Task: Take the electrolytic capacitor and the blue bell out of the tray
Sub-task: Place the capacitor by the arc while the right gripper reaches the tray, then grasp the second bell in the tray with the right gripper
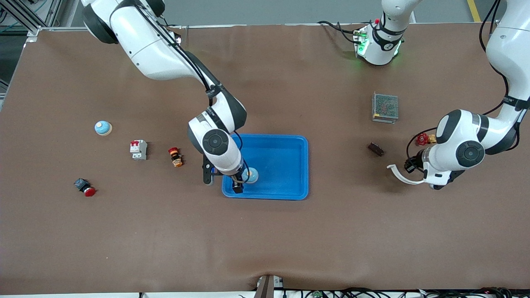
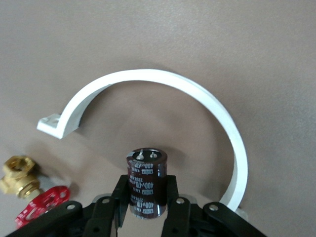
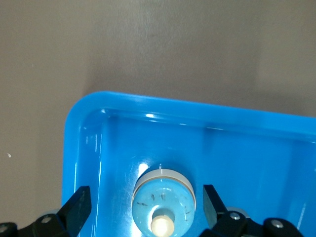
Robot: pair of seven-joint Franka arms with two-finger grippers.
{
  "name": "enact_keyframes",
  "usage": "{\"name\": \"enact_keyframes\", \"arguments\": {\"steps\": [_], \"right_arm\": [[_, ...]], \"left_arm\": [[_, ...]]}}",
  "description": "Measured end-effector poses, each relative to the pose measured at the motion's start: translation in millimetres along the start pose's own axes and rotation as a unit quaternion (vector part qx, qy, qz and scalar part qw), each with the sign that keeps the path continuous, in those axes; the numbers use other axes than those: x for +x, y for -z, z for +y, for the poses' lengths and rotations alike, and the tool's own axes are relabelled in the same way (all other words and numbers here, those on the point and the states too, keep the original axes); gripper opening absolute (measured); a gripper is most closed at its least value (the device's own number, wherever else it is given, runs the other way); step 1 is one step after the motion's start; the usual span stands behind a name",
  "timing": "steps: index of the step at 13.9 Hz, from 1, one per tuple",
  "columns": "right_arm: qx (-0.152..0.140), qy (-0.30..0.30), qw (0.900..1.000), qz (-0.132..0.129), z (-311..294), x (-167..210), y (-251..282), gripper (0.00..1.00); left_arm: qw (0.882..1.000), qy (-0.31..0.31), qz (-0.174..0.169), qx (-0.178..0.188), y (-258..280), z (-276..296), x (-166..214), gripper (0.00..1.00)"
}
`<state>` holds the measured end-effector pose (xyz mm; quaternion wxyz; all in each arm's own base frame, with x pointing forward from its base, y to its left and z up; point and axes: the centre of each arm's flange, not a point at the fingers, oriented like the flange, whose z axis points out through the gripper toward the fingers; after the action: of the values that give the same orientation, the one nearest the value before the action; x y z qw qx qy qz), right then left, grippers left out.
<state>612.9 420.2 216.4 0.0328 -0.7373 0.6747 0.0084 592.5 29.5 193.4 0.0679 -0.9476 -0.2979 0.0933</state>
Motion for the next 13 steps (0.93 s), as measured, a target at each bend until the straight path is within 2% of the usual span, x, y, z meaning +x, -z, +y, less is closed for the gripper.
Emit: {"name": "enact_keyframes", "arguments": {"steps": [5,6,12,13], "right_arm": [[0.002,-0.002,1.0,0.005,1.2,-15.9,-20.0,1.0],[0.002,-0.004,1.0,0.005,1.4,-17.2,-20.8,1.0],[0.001,0.004,1.0,0.009,10.1,-30.3,-26.5,1.0],[0.001,0.008,1.0,0.012,12.1,-32.7,-28.3,1.0]], "left_arm": [[1.0,-0.004,-0.003,-0.002,-8.9,2.4,-0.3,0.34],[1.0,-0.004,-0.003,-0.002,-8.9,2.3,-0.2,0.39],[1.0,0.0,0.01,-0.008,5.9,2.0,5.7,0.99],[1.0,-0.003,0.016,-0.01,14.3,5.6,4.0,1.0]]}}
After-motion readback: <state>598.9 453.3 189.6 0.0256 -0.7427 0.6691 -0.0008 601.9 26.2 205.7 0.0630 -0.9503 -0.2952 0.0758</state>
